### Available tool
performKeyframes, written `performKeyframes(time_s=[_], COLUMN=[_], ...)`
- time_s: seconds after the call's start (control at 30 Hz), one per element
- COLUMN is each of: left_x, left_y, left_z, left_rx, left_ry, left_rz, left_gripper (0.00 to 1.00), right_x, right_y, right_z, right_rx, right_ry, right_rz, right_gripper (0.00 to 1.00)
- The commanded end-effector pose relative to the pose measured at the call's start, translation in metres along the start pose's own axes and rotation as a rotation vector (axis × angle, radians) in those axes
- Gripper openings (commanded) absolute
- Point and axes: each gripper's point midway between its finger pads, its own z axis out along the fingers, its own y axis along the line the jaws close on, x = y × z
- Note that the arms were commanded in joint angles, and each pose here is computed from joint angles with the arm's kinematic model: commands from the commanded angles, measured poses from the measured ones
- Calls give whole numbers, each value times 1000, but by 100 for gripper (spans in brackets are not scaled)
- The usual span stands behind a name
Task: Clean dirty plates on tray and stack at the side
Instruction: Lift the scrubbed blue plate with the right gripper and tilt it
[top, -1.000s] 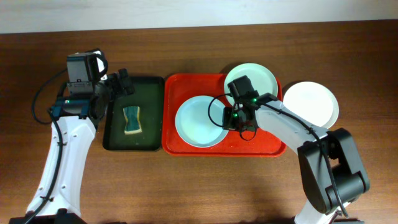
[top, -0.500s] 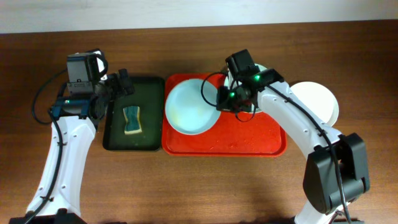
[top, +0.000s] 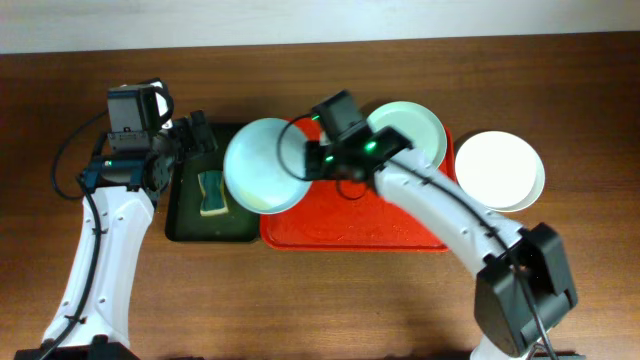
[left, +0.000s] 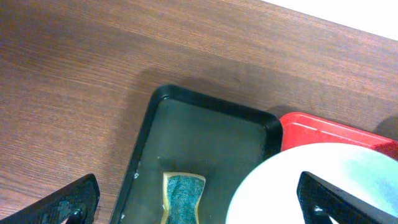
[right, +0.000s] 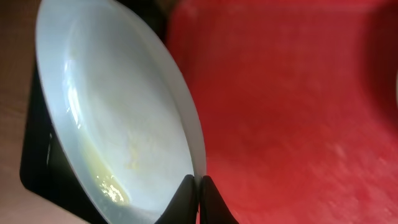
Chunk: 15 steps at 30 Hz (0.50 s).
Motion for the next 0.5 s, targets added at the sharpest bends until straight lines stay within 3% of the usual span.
performKeyframes(time_s=[0.0, 0.47], left_x=[-4, -4], left_y=[0, 0], left_z=[-2, -2], left_rx=[2, 2], left_ry=[-11, -11], left_rz=[0, 0], left_gripper=[99, 99], right_x=[-20, -65], right_y=[16, 48], right_z=[-3, 4], right_rx=[114, 164], right_ry=[-182, -479], right_rz=[-45, -194], right_gripper=[4, 4])
